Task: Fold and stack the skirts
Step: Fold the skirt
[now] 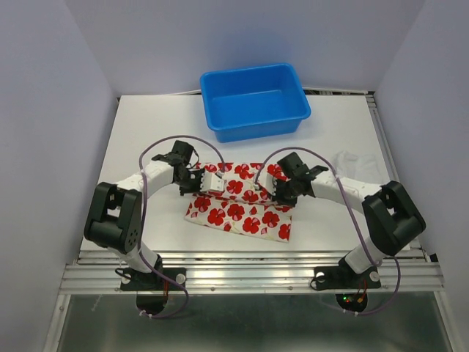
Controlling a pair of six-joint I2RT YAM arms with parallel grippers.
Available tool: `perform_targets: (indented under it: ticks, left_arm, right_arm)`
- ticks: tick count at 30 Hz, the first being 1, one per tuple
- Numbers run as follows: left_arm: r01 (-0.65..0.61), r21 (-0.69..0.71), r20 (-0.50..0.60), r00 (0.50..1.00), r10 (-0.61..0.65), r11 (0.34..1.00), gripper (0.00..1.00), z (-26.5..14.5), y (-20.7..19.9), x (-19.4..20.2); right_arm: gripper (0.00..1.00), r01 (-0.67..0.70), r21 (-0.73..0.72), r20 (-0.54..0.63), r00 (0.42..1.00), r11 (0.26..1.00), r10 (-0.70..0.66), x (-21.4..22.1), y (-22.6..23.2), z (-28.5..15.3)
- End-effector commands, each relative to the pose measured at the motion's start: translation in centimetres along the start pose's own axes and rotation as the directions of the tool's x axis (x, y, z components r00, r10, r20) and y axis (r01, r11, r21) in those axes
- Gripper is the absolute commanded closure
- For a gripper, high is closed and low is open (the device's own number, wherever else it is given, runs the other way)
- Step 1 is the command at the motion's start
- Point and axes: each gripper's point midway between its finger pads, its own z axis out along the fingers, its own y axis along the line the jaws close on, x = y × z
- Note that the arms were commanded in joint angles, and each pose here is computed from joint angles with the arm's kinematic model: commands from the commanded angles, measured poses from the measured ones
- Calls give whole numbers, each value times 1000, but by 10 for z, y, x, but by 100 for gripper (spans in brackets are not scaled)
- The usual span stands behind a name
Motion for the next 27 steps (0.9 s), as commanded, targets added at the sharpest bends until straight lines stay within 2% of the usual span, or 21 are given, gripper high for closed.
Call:
perform_targets:
  ticks: [1, 5, 9, 16, 21, 27]
  left_arm:
    - [22, -78, 30, 999, -20, 997, 100, -18, 28, -18]
    - [38, -118, 56, 998, -31, 992, 100, -39, 37, -30]
    - [22, -154, 67, 998, -11, 988, 100, -65, 35, -41]
    - [-23, -100, 59, 998, 29, 995, 100, -89, -4, -44]
    - [-31, 68, 30, 999, 29, 997, 100, -77, -61, -28]
    - [-2, 226, -8, 1000, 4, 974, 100, -44, -113, -16]
  right_arm:
    - [99, 38, 81, 52, 998, 996, -43, -27, -18, -26]
    - [99, 47, 109, 77, 995, 993, -56, -43, -23, -51]
    - [99, 54, 68, 82, 995, 996, -59, -49, -11, -75]
    - [99, 18, -64, 96, 995, 998, -12, -46, 28, -95]
    - [99, 20, -173, 59, 998, 985, -9, -26, 61, -80]
    - [99, 68, -275, -8, 997, 959, -73, -2, 98, -39]
